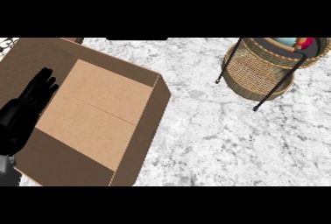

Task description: Pick the cupcake from the cutting board and place it in the tiered basket

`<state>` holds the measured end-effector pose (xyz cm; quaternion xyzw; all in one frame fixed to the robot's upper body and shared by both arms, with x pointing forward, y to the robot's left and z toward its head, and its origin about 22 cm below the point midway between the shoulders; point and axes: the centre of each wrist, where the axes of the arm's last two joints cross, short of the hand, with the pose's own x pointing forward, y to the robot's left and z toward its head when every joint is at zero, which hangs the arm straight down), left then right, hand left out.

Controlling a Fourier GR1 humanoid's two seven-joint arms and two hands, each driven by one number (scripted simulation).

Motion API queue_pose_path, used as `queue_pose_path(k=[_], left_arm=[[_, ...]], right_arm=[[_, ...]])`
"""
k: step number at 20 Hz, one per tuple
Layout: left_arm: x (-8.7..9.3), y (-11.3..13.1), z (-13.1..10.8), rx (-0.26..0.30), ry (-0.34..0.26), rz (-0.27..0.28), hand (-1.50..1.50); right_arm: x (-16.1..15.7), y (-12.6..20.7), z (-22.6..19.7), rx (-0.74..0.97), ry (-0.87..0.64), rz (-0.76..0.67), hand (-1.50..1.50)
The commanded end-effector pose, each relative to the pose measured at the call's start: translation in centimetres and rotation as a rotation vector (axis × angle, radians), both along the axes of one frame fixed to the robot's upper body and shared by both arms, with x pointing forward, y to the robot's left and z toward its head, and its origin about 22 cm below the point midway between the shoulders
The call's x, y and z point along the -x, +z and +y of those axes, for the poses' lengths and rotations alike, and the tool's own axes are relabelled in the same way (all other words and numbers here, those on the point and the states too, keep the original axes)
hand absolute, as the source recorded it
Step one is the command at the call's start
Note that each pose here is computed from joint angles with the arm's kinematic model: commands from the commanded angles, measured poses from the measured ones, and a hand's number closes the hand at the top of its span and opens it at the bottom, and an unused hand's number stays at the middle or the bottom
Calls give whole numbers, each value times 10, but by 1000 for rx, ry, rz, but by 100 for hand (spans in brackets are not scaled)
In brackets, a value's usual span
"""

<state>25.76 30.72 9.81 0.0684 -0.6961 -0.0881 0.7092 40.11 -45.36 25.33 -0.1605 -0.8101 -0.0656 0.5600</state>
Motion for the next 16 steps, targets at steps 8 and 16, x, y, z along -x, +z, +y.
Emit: queue_pose_path(k=[8, 16], left_arm=[[1, -29, -14, 103, 4, 99, 0], [1, -29, -16, 104, 1, 78, 0]], right_arm=[[83, 15, -103, -60, -159, -38, -150], [124, 21, -135, -38, -173, -72, -150]])
